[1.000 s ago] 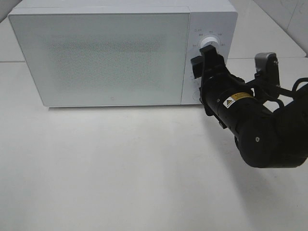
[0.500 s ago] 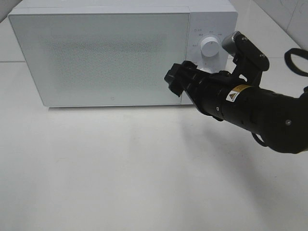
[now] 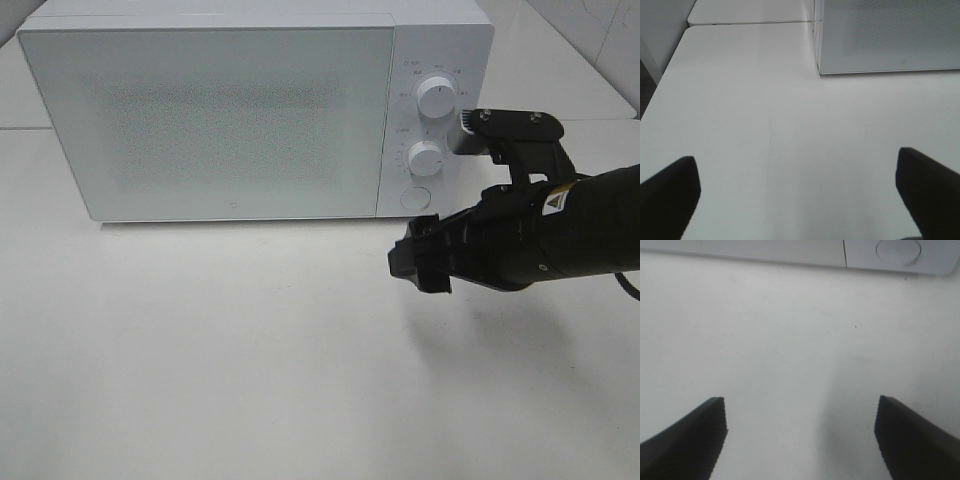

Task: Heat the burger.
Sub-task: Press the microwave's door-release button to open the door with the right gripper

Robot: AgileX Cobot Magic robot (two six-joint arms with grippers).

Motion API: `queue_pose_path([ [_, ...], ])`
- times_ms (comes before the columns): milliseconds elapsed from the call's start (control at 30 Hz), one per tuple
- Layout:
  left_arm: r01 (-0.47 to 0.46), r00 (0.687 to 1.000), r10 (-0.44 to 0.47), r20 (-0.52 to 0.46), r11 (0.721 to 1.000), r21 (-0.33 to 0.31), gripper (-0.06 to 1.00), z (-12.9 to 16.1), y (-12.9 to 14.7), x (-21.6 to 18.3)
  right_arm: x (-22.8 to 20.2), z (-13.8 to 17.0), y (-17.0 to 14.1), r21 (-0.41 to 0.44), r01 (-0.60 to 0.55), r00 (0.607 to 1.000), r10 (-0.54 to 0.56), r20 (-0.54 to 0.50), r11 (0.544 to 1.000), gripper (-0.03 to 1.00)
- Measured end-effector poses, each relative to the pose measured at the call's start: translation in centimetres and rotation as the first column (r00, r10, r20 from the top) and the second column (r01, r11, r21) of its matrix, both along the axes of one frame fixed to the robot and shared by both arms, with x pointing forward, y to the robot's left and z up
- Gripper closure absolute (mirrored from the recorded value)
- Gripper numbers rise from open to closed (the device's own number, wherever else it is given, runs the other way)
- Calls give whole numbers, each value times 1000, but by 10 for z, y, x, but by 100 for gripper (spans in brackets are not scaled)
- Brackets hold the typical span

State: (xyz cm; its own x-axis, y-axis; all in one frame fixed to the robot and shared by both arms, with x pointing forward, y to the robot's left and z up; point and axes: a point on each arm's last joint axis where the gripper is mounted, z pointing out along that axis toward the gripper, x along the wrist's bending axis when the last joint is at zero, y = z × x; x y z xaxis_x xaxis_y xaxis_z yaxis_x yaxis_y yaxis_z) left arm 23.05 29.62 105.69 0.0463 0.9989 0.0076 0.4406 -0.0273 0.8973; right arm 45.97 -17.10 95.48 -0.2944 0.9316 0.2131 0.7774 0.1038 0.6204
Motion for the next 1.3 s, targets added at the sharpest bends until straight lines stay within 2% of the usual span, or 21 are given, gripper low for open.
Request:
queue_pose_path([
  [33, 0, 1000, 0, 0, 1000, 0, -4, 0, 0, 0, 0, 0, 0, 0, 0, 1000, 0, 0, 1000, 16],
  [100, 0, 1000, 0, 0, 1000, 0, -4, 0, 0, 0, -8, 2, -4, -65, -86, 996, 83, -39, 994, 18],
  [200, 0, 1000, 0, 0, 1000, 0, -4, 0, 0, 0, -14, 4, -6, -94, -127, 990, 121, -73, 987, 19],
  [233, 0, 1000, 0, 0, 1000, 0, -4, 0, 0, 0, -21, 6, -8, -120, -166, 981, 151, -121, 979, 20],
  [367, 0, 1000, 0, 0, 1000, 0, -4, 0, 0, 0, -28, 13, -11, -139, -207, 968, 182, -173, 968, 20],
  [467, 0, 1000, 0, 0, 1000, 0, -4, 0, 0, 0, -41, 31, -16, -162, -267, 943, 223, -245, 950, 21],
  [667, 0, 1000, 0, 0, 1000, 0, -4, 0, 0, 0, -50, 49, -19, -160, -288, 937, 243, -253, 944, 21],
  [733, 0, 1000, 0, 0, 1000, 0, -4, 0, 0, 0, -61, 68, -24, -152, -302, 934, 261, -245, 941, 21],
  [1033, 0, 1000, 0, 0, 1000, 0, -4, 0, 0, 0, -89, 97, -40, -147, -316, 940, 289, -180, 937, 21],
  [1100, 0, 1000, 0, 0, 1000, 0, -4, 0, 0, 0, -109, 114, -51, -143, -310, 950, 299, -93, 940, 21],
  [1167, 0, 1000, 0, 0, 1000, 0, -4, 0, 0, 0, -114, 118, -56, -136, -298, 954, 291, -68, 945, 21],
  [1200, 0, 1000, 0, 0, 1000, 0, -4, 0, 0, 0, -124, 124, -64, -129, -269, 963, 268, -26, 955, 21],
  [1267, 0, 1000, 0, 0, 1000, 0, -4, 0, 0, 0, -128, 127, -68, -130, -252, 968, 253, -8, 959, 21],
  [1300, 0, 1000, 0, 0, 1000, 0, -4, 0, 0, 0, -139, 133, -80, -128, -195, 979, 202, 42, 972, 21],
])
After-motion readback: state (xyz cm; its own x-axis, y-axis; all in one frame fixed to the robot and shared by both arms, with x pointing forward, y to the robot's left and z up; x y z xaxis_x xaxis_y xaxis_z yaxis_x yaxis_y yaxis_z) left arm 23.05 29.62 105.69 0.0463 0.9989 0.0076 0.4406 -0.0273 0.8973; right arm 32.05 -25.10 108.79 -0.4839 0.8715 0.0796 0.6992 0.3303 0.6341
